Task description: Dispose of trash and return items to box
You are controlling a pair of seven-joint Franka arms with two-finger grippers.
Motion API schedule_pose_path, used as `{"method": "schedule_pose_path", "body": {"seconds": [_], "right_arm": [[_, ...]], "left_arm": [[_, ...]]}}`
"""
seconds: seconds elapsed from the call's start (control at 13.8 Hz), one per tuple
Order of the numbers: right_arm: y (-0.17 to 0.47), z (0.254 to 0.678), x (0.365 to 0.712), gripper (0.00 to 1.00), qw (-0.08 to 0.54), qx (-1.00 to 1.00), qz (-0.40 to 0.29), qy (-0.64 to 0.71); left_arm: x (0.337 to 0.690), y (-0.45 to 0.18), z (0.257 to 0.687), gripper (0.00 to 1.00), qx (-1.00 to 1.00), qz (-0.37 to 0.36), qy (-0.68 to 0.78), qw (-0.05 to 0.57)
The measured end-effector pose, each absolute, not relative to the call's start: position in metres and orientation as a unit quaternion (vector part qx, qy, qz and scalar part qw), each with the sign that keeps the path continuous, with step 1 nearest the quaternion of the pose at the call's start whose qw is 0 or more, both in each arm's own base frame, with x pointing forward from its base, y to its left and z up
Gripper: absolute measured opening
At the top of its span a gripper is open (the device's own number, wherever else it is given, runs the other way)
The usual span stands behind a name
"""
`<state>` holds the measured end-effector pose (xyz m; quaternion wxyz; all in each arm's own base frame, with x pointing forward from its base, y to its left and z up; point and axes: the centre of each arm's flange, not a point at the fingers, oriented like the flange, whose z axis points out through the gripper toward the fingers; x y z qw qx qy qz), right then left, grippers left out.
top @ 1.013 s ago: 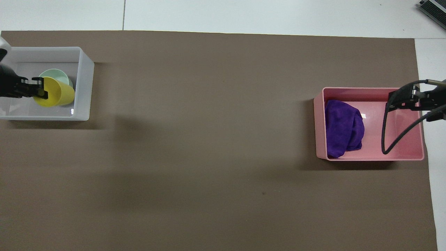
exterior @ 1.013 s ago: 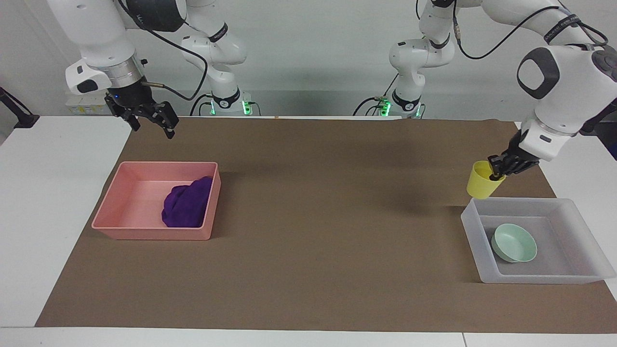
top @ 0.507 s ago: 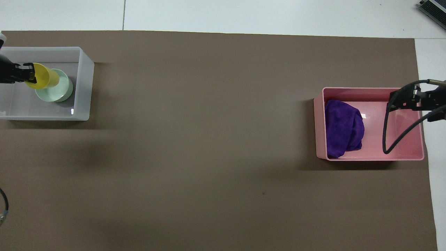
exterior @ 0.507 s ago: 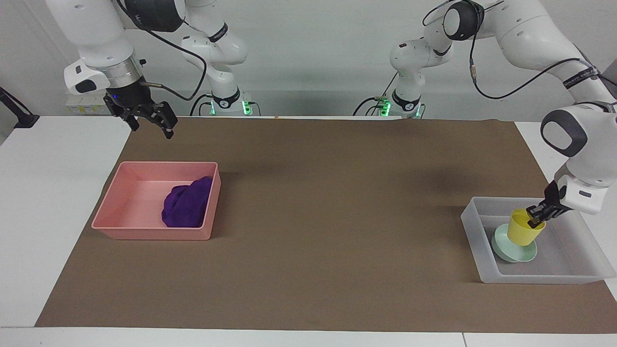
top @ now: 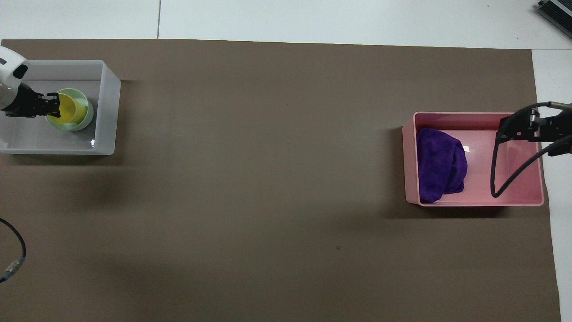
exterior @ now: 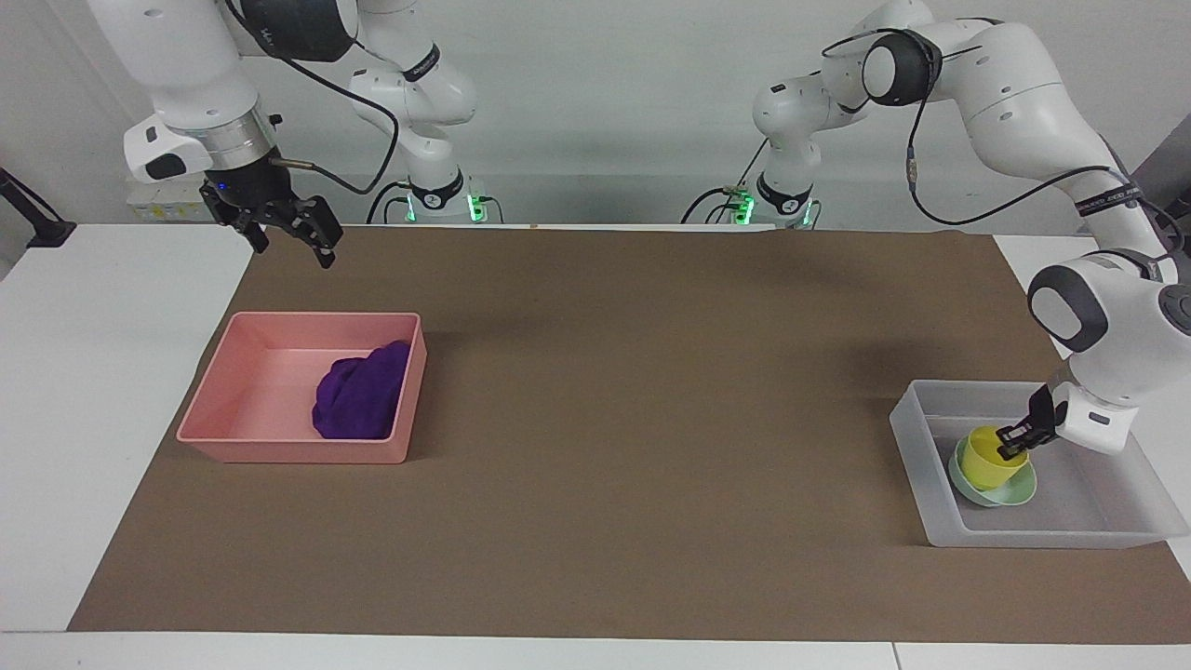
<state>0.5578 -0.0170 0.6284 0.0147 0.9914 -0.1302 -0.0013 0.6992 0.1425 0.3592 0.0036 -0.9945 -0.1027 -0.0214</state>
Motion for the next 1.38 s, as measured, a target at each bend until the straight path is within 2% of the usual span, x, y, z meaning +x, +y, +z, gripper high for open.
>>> {"method": "schedule_pose_path", "body": {"seconds": [0.14, 0.29, 0.36, 0.58, 0.65, 1.01, 1.23, 1.38], "right_arm": [[-0.017, 0.628, 0.558, 1.0, 0.015, 0.991, -0.001, -0.13], [-0.017, 0.628, 0.558, 1.0, 0.015, 0.991, -0.001, -0.13], [-0.017, 0.628, 0.558, 1.0, 0.015, 0.991, -0.001, -0.13], [-0.017, 0.628, 0.558, 1.0, 0.015, 0.991, -0.001, -0.13], [-0.017, 0.628, 0.558, 1.0, 0.015, 0.991, -0.001, -0.13], [-0.017, 0.628, 0.558, 1.0, 0.015, 0.991, -0.001, -0.13], [-0.017, 0.628, 0.558, 1.0, 0.015, 0.991, -0.002, -0.13], [-0.017, 0.628, 0.558, 1.0, 0.015, 0.991, -0.002, -0.13]], "left_arm": [[0.7, 0.146, 0.364, 0.22, -0.996, -0.026, -0.091, 0.004], [0.703, 0.143, 0.38, 0.45, -0.996, -0.04, -0.079, 0.005], [0.704, 0.14, 0.398, 0.61, -0.996, -0.053, -0.075, 0.005], [0.69, 0.12, 0.468, 0.95, -0.996, -0.06, -0.061, 0.004], [0.681, 0.104, 0.491, 1.0, -0.997, -0.054, -0.049, 0.003], [0.629, -0.014, 0.588, 1.0, -0.999, -0.029, -0.031, -0.002], [0.585, -0.034, 0.629, 1.0, -1.0, -0.015, -0.021, 0.001], [0.564, -0.034, 0.636, 1.0, -1.0, -0.014, -0.021, 0.002]]}}
